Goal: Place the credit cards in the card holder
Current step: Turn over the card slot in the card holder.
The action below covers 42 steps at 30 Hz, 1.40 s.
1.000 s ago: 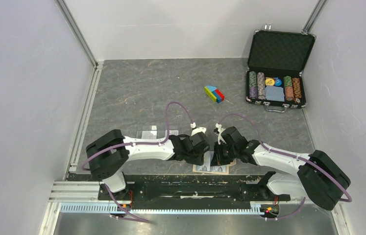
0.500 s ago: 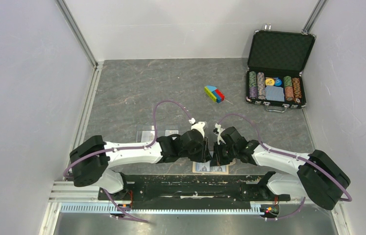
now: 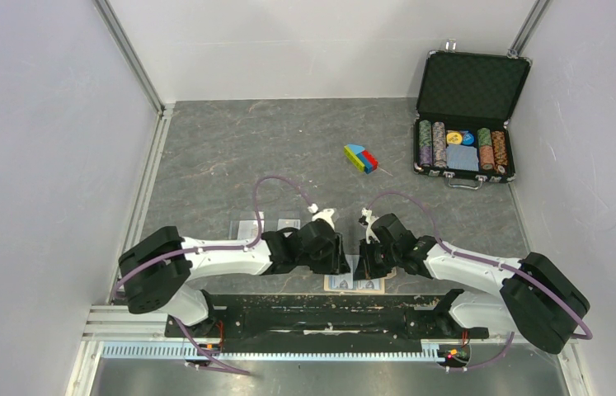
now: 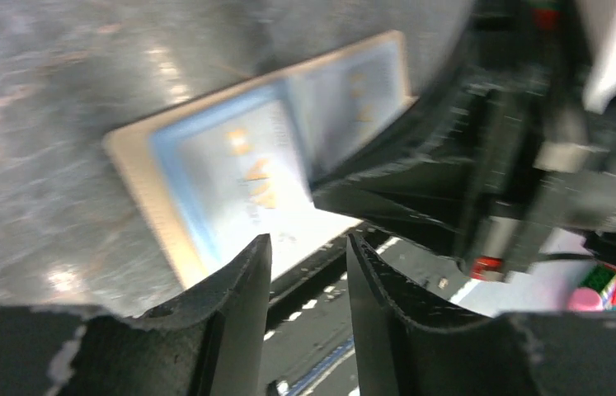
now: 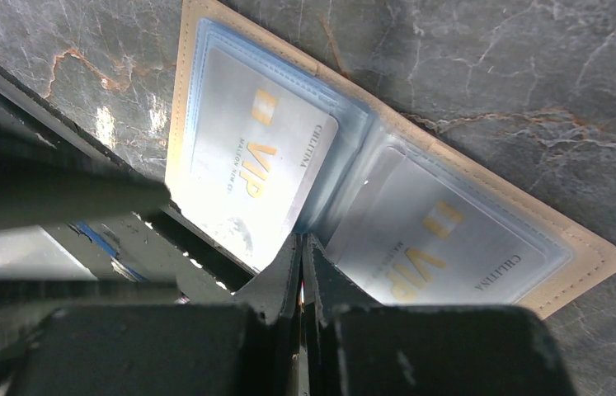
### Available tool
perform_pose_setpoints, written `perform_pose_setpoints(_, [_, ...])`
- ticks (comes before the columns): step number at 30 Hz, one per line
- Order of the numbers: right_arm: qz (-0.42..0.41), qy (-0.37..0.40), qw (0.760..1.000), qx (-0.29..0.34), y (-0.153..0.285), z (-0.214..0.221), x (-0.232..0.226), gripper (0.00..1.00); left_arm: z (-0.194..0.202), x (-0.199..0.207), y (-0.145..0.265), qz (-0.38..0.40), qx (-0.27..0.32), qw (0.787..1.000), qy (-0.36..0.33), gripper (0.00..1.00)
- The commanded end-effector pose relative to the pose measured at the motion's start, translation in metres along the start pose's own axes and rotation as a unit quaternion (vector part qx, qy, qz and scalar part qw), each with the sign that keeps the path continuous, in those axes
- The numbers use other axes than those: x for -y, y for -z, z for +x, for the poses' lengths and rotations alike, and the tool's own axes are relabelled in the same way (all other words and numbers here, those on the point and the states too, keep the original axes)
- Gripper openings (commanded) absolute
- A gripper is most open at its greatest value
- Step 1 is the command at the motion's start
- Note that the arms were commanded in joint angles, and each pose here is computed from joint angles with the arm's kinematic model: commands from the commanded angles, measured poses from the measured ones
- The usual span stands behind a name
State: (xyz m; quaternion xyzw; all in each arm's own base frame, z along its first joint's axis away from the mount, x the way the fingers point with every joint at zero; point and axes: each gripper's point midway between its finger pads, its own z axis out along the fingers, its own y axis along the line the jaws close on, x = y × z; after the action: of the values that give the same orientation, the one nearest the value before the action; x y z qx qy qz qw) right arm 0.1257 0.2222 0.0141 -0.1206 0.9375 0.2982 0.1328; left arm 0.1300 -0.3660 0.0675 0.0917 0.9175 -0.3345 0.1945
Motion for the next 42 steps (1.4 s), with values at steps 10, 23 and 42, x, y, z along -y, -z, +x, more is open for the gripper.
perform_pose_setpoints(10, [0.012,0.002,1.0,-0.009,-0.001,0.004,0.004,0.0,-0.007,-0.043,-0.001,-0.045,-0.004,0.997,0.067,0.46])
perform_pose_setpoints(23, [0.013,0.002,1.0,-0.01,-0.002,0.005,0.005,0.0,-0.028,-0.027,0.016,-0.053,0.023,0.998,0.027,0.42])
perform_pose_setpoints(42, [0.016,0.002,1.0,-0.014,-0.002,0.008,0.007,0.0,-0.009,-0.041,-0.014,-0.077,-0.021,0.997,0.017,0.41])
